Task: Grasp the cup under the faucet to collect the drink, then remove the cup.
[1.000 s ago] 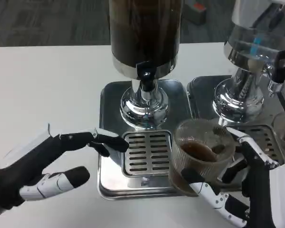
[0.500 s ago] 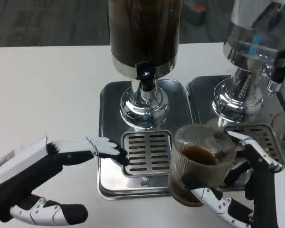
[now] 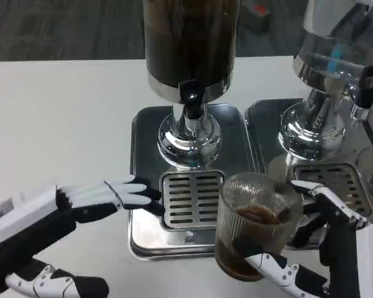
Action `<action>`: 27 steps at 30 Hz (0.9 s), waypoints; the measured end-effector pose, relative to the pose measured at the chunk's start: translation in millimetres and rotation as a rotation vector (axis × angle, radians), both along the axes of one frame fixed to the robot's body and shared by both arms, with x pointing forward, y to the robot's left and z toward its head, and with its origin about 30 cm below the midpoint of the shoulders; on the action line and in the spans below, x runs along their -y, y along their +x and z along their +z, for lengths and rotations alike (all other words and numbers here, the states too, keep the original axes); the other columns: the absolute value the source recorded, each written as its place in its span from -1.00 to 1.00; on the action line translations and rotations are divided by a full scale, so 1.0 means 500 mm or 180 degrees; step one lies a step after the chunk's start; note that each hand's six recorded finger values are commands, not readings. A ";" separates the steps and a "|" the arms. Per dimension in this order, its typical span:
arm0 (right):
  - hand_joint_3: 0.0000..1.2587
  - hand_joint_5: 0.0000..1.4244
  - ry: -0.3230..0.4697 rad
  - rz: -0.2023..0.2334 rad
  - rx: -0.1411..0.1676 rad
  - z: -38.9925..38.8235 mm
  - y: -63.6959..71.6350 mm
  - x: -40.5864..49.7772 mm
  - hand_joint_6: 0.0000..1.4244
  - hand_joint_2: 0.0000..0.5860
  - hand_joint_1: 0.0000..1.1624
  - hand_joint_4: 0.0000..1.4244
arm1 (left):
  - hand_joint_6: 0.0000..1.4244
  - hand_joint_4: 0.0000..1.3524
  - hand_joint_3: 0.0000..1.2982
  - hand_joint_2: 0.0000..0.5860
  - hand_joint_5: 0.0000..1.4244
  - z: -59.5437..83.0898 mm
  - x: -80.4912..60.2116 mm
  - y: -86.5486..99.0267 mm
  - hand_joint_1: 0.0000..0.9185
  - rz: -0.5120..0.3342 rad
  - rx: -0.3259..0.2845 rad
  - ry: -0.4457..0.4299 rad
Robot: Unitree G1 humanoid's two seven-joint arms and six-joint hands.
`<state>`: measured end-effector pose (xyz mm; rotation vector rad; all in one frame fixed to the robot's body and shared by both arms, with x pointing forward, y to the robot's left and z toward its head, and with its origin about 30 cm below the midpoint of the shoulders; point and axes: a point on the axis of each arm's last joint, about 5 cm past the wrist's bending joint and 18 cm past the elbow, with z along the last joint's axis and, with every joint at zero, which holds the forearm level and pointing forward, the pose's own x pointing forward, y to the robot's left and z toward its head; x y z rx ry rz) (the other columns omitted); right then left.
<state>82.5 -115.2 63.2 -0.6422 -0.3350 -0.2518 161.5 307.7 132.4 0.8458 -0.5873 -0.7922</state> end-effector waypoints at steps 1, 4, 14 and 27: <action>0.06 0.42 -0.0009 0.0005 0.0000 -0.001 0.001 0.000 0.97 -0.54 0.37 0.07 | -0.55 -0.80 -0.56 -0.57 -0.85 0.001 0.000 0.001 -1.00 0.0009 0.0016 -0.0010; 0.06 0.42 -0.0034 0.0024 0.0028 -0.001 0.006 -0.001 0.97 -0.54 0.37 0.07 | -0.57 -0.81 -0.58 -0.57 -0.86 0.002 0.001 0.001 -1.00 -0.0018 0.0008 -0.0001; 0.08 0.42 -0.0054 0.0031 0.0046 0.000 0.008 0.000 0.98 -0.60 0.38 0.07 | -0.58 -0.81 -0.58 -0.60 -0.87 -0.007 0.002 -0.011 -1.00 -0.0075 -0.0087 0.0023; 0.08 0.44 -0.0073 0.0022 0.0060 0.002 0.007 0.002 1.00 -0.63 0.42 0.07 | -0.62 -0.85 -0.61 -0.61 -0.89 -0.003 0.001 -0.012 -1.00 -0.0119 -0.0026 0.0061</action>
